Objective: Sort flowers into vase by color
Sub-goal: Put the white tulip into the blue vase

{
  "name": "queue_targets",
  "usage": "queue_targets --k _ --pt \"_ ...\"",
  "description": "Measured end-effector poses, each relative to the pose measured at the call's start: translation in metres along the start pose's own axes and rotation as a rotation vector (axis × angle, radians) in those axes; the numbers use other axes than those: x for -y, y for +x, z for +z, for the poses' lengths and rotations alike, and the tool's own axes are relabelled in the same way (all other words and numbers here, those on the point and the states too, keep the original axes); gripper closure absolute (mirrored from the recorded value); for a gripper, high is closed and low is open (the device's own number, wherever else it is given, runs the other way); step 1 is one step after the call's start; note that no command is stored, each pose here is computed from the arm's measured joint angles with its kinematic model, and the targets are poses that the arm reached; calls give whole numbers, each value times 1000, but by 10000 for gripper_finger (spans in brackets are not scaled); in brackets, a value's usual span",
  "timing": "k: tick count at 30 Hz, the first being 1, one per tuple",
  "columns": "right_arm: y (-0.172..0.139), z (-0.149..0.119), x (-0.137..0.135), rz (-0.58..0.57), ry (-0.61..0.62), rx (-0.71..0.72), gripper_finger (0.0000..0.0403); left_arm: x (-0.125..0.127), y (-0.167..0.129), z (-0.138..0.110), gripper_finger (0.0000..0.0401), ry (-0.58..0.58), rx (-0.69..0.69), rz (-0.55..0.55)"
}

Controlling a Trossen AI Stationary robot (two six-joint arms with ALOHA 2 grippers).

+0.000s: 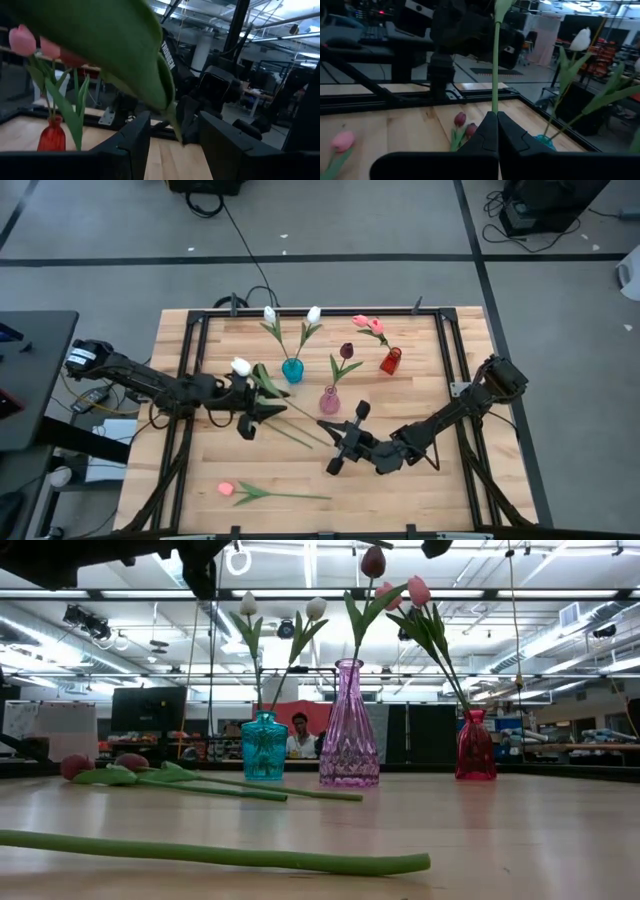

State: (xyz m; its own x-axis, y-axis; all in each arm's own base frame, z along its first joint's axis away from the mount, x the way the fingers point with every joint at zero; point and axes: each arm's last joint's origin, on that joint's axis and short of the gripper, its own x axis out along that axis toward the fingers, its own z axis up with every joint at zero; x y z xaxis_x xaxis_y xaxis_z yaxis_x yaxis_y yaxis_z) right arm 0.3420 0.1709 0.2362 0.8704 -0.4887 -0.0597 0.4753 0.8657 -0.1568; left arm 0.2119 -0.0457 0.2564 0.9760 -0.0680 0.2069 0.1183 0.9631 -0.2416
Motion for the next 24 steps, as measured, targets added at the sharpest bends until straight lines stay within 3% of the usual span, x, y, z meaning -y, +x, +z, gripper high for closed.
queue_targets --k 7,14,19,24 --pt "7 0 3 42 10 -1 387 -1 0 0 253 29 1 20" --pt "14 -5 7 66 54 -31 307 -1 0 -1 383 57 -4 41" --pt "8 0 9 17 52 -35 248 -4 -3 -4 387 93 -69 63" --pt "-11 14 12 -12 42 -34 218 -17 -17 8 391 126 -111 188"
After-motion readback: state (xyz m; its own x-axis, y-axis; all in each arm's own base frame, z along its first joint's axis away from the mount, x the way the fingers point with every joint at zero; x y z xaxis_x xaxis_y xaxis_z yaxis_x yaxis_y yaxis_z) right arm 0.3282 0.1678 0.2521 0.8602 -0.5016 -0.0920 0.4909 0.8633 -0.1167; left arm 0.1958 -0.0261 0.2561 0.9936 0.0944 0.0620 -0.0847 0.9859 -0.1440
